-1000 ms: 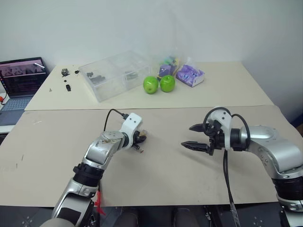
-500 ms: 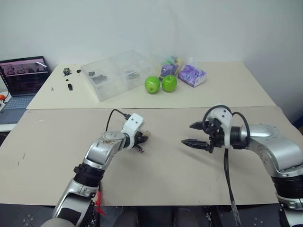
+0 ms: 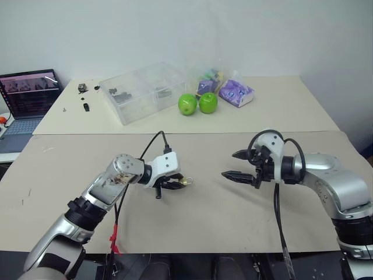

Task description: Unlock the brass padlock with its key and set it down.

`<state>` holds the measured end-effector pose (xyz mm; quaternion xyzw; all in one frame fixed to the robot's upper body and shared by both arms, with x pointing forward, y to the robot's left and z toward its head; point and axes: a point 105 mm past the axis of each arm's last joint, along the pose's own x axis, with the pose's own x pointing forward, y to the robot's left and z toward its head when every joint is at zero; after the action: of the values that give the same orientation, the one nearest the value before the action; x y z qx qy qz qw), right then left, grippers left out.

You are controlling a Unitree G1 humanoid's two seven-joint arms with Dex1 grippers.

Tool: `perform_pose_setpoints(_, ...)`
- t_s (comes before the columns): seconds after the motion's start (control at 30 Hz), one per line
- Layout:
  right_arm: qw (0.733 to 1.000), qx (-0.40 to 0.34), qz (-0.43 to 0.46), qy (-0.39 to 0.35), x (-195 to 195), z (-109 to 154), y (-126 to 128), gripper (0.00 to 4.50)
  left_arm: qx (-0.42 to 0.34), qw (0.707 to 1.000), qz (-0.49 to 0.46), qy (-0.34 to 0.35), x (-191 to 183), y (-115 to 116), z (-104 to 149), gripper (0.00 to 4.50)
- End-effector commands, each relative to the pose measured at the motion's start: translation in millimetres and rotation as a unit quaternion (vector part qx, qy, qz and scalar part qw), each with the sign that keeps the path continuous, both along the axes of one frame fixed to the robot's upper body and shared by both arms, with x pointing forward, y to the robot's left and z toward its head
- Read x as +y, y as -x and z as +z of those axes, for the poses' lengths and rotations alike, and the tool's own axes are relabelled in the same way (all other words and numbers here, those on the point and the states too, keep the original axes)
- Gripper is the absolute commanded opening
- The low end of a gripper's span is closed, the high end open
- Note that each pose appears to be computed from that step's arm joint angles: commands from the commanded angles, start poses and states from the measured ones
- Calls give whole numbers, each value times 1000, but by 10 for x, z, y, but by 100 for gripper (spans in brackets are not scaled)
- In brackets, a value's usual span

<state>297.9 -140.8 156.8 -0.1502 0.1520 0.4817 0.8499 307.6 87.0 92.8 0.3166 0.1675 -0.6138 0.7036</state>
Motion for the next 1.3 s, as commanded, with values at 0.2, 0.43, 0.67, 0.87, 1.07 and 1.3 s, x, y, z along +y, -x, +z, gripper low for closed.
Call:
perform_pose_setpoints(0.2,1000,-22,4,-5,17,97,45,450,1,996,-77,-35,-1,105,-89,80)
perform_pose_setpoints(0.43,1000,-21,6,-5,21,93,53,450,19,997,-66,-44,63,72,-109,306)
perform_pose_setpoints(0.67,1000,-11,16,-2,23,82,77,450,30,998,-31,41,8,6,287,449)
perform_pose_setpoints(0.87,998,20,59,24,-20,-26,215,450,46,995,10,91,320,-32,737,449)
perform_pose_setpoints(1.07,991,36,128,1,231,-61,319,450,1,999,41,-20,919,-27,411,449)
perform_pose_setpoints(1.3,985,46,164,-7,609,-240,217,450,-46,996,67,-48,1063,-84,379,449)
